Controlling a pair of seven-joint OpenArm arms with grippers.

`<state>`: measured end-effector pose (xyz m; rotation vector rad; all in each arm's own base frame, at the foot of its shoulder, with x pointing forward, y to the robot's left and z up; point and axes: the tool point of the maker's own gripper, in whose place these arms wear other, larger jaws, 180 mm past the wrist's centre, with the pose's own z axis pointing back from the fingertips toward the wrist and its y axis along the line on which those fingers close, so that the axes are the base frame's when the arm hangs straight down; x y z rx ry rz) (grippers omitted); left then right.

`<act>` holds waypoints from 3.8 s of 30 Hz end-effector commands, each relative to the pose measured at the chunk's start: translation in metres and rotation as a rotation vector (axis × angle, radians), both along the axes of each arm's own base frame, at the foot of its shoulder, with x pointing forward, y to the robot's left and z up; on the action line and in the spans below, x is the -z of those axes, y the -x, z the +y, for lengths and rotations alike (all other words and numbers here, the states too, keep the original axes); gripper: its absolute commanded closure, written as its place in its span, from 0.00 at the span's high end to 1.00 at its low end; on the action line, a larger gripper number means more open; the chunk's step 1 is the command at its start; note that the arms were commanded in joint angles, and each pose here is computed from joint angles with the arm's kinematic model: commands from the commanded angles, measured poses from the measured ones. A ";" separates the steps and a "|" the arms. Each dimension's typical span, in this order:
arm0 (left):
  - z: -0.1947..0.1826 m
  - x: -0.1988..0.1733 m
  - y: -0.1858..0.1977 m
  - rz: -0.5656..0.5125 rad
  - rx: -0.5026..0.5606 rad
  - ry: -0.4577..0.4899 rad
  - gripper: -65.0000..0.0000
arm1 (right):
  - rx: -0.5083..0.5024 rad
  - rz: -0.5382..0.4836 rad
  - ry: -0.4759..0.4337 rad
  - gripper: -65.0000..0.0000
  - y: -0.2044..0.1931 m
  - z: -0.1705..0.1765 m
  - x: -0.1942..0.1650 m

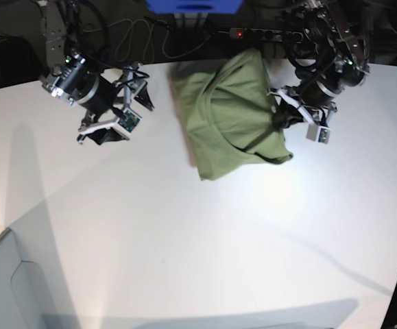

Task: Fold the T-shirt properly
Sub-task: 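Pinch the bundle's fabric with the left gripper and drag it outward, then grasp the bundle's edge with the left gripper and sweep it across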

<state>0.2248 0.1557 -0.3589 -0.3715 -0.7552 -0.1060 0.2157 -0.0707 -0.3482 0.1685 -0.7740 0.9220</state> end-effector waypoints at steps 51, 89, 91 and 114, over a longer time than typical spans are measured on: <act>0.092 0.003 0.052 0.123 -0.201 -0.104 0.43 | -0.015 -0.116 -0.061 0.69 -0.029 0.016 -0.032; 0.021 0.077 0.047 0.288 -0.137 0.239 0.00 | 0.019 -0.126 -0.039 0.69 -0.035 0.002 -0.033; 0.020 0.083 0.039 0.309 -0.094 0.184 0.00 | 0.058 -0.130 -0.027 0.69 -0.037 -0.011 -0.033; -0.202 0.105 -0.066 0.079 1.367 -0.594 0.00 | 0.612 -0.178 0.158 0.68 -0.026 -0.198 -0.053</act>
